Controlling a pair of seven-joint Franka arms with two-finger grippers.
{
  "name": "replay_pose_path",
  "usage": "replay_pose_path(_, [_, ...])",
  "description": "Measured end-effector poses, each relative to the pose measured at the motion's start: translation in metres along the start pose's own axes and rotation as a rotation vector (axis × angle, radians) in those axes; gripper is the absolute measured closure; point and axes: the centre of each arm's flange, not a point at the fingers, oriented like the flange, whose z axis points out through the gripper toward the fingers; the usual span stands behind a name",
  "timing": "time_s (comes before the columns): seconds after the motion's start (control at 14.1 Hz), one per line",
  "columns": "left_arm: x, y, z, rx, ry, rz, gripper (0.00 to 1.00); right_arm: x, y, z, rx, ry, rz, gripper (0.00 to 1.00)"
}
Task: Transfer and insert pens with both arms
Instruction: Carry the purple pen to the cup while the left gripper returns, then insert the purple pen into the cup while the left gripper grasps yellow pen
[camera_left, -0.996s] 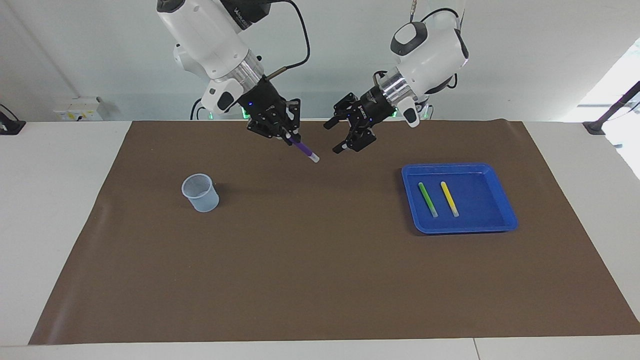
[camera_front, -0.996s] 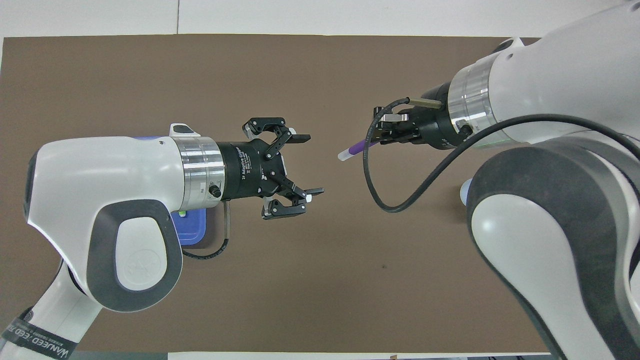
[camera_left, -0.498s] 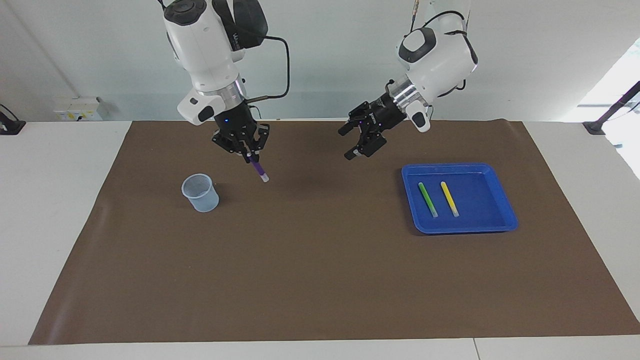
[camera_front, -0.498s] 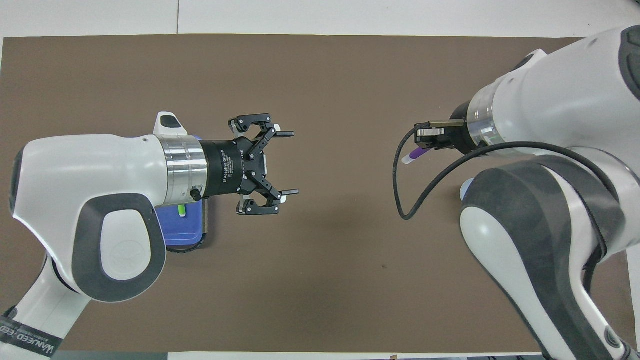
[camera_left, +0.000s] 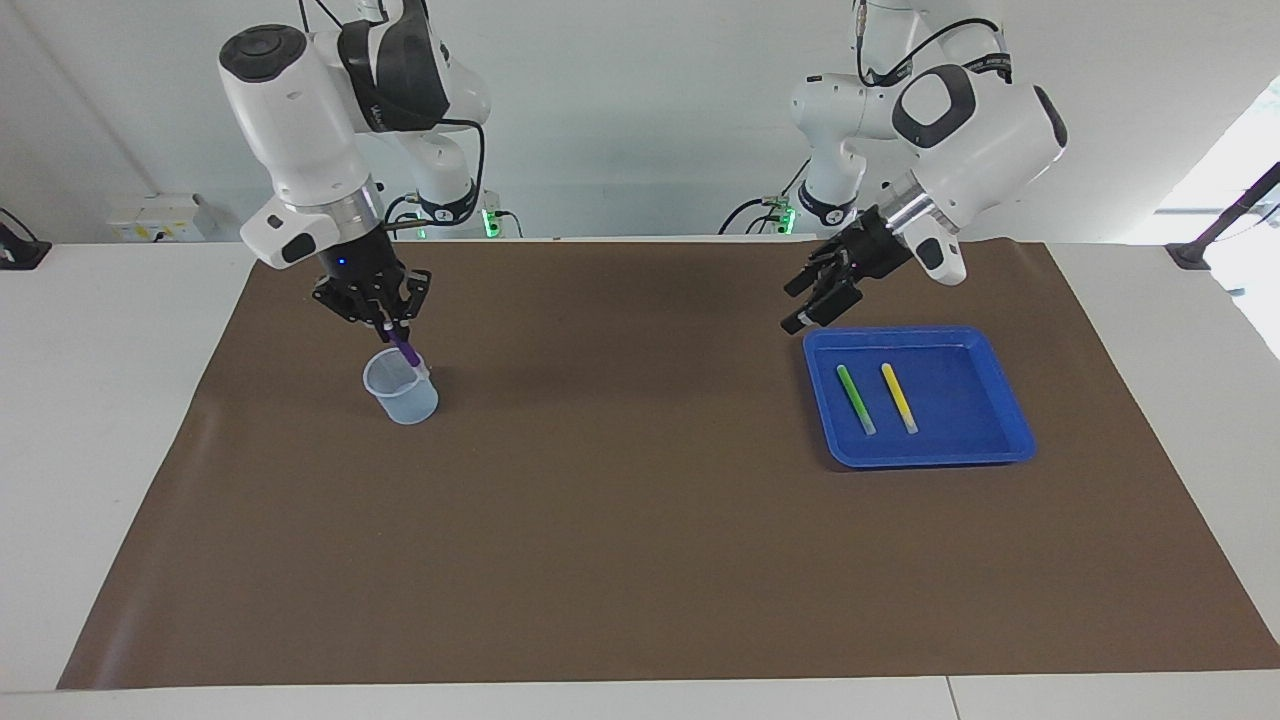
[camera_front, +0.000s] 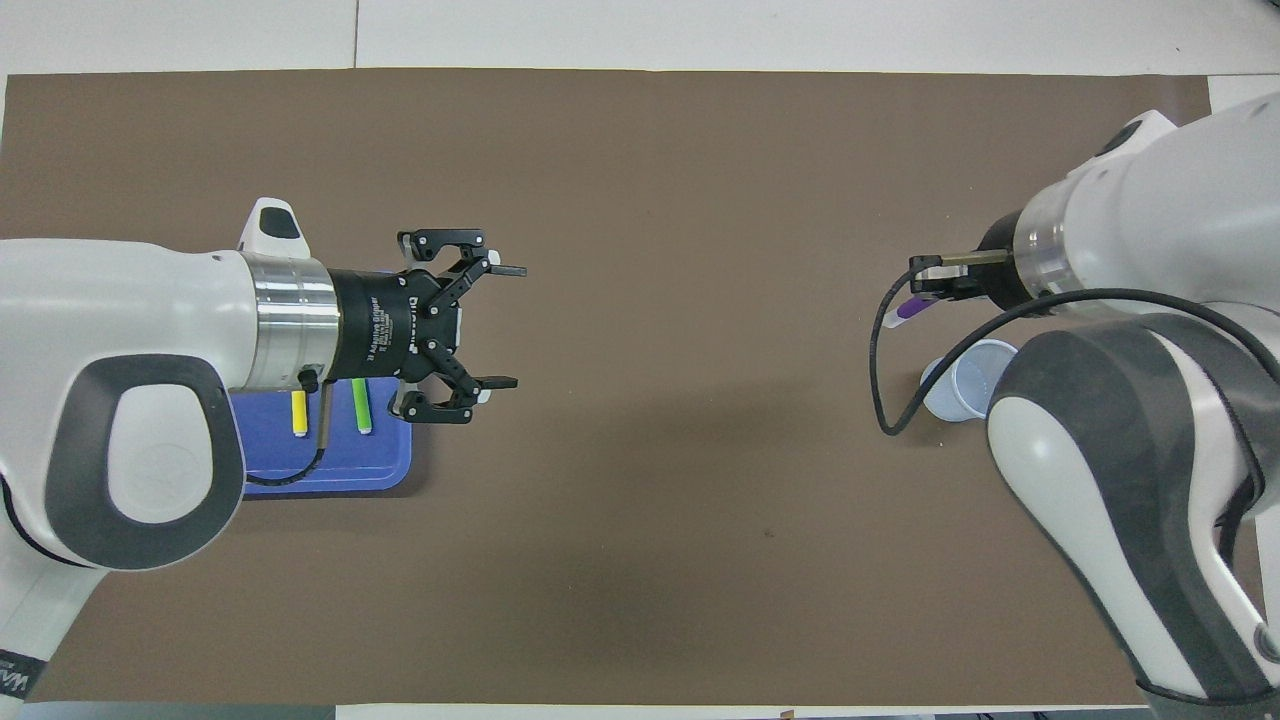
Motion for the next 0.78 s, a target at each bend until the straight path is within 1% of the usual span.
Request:
replay_pose_path(0.21, [0.036,-0.016,-0.014,0.053,0.062,0.176,0.0,-0.013,0.024,0.02,-0.004,0.009,-0.014,0.81])
replay_pose_path(0.36, [0.06,-0.027,-0.016,0.115,0.109,0.321,0.0,-0.025,0.028,0.039,-0.005,0.018,-0.033,0.81])
replay_pose_path(0.5, [0.082,-0.036,-0.01,0.223,0.155,0.492,0.0,-0.035,0.038,0.054,-0.008,0.015,-0.051,0.81])
replay_pose_path(0.57, [0.092,-0.04,-0.005,0.28,0.167,0.581,0.0,-0.039,0.045,0.06,-0.009,0.017,-0.053,0.81])
replay_pose_path(0.78, [0.129,-0.052,0.006,0.432,0.176,0.846,0.0,-0.047,0.054,0.081,-0.012,0.022,-0.052,0.81])
